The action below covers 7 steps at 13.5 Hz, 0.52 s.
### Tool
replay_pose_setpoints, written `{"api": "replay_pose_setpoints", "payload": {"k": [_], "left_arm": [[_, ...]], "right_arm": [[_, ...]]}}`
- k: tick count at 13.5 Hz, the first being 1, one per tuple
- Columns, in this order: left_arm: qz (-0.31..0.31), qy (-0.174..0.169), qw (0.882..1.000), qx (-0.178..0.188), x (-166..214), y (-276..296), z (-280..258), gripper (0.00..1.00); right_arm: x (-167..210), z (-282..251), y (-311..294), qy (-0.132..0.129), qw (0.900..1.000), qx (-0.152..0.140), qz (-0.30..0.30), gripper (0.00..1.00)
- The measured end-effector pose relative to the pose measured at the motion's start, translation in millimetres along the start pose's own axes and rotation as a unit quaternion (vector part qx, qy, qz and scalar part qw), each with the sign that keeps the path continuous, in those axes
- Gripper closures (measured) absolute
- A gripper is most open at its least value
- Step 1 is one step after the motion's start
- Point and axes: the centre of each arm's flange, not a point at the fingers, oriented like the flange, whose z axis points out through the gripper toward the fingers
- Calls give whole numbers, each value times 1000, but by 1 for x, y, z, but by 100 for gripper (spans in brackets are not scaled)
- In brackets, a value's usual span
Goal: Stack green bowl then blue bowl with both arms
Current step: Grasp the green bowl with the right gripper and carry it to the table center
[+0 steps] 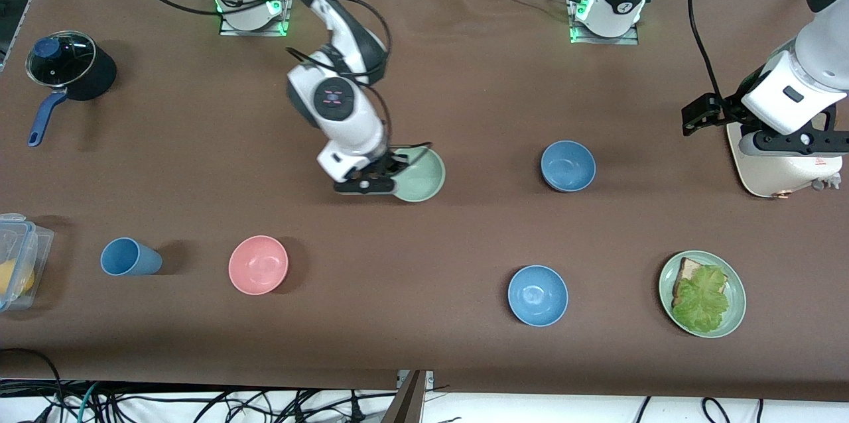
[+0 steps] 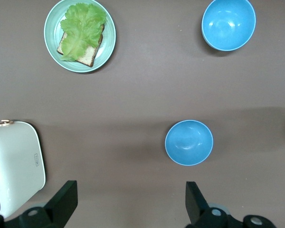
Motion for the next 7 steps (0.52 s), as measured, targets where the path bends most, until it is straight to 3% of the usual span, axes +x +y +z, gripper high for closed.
{"api": "replay_pose_setpoints", "payload": {"k": [3, 7], "left_arm": [[0, 0, 1000, 0, 0, 0, 0, 0], [1, 0, 1000, 0, 0, 1, 0, 0]], "right_arm": [[5, 27, -37, 6, 1000, 2, 8, 96], [20, 55, -37, 13, 1000, 6, 15, 96]]}}
